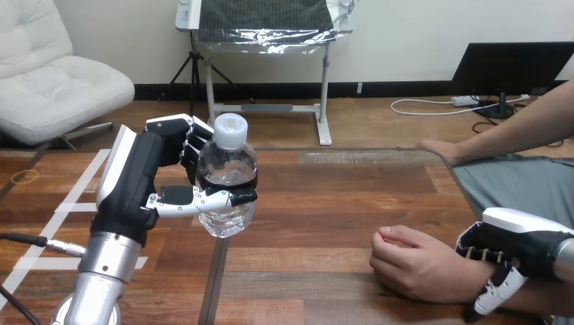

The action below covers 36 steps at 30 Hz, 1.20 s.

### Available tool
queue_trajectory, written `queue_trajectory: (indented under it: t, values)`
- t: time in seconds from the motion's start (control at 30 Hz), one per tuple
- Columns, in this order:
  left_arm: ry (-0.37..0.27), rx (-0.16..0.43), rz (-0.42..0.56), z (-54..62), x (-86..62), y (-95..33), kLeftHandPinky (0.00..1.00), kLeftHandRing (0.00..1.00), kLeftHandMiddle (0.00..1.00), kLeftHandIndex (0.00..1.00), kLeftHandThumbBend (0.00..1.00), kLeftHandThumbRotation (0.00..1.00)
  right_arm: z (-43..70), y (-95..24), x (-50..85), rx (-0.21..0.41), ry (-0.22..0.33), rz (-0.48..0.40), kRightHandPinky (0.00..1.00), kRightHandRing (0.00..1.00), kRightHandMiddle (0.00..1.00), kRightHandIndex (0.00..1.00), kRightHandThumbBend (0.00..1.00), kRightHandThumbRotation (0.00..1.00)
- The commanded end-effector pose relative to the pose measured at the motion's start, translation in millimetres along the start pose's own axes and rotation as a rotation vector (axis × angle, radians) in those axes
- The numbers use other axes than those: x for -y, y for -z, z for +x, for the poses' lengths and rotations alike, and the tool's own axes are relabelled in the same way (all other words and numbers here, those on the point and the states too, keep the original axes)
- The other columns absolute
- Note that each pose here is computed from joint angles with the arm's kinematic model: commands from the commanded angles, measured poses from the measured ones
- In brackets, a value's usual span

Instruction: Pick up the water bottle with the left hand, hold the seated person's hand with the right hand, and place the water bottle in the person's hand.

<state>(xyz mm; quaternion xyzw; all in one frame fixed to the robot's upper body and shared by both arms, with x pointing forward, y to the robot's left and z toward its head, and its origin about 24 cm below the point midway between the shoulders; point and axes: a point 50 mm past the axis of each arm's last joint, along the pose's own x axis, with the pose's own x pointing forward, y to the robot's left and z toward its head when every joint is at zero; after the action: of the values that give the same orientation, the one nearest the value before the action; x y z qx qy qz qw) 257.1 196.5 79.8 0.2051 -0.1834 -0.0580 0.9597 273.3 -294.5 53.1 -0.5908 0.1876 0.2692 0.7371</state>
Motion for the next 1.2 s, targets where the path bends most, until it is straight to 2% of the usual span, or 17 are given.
queue_trajectory:
  t: [0.0,0.27,0.43,0.8,1.17]
  values:
    - [-0.056,0.087,0.008,11.9,-10.8,-17.7,0.24,0.30,0.34,0.37,0.72,0.00,12.0,-2.1,-13.6,0.006,0.001,0.034,0.35,0.41,0.51,0.53,0.80,0.20]
    - [-0.057,0.092,0.005,11.7,-11.1,-18.0,0.24,0.30,0.34,0.37,0.73,0.00,16.0,-0.3,-15.7,0.017,0.063,0.075,0.32,0.38,0.47,0.49,0.82,0.20]
    - [-0.059,0.087,0.010,11.5,-11.4,-17.9,0.24,0.30,0.34,0.37,0.72,0.00,19.6,0.6,-17.6,0.019,0.094,0.104,0.29,0.36,0.45,0.46,0.83,0.15]
    - [-0.061,0.089,0.009,11.8,-11.5,-18.2,0.24,0.30,0.34,0.37,0.72,0.00,26.1,0.0,-19.7,0.029,0.114,0.146,0.30,0.36,0.44,0.45,0.83,0.07]
    - [-0.066,0.088,0.005,11.2,-12.1,-18.3,0.24,0.30,0.34,0.37,0.72,0.00,31.7,-2.9,-22.1,0.033,0.099,0.144,0.30,0.35,0.42,0.44,0.83,0.03]
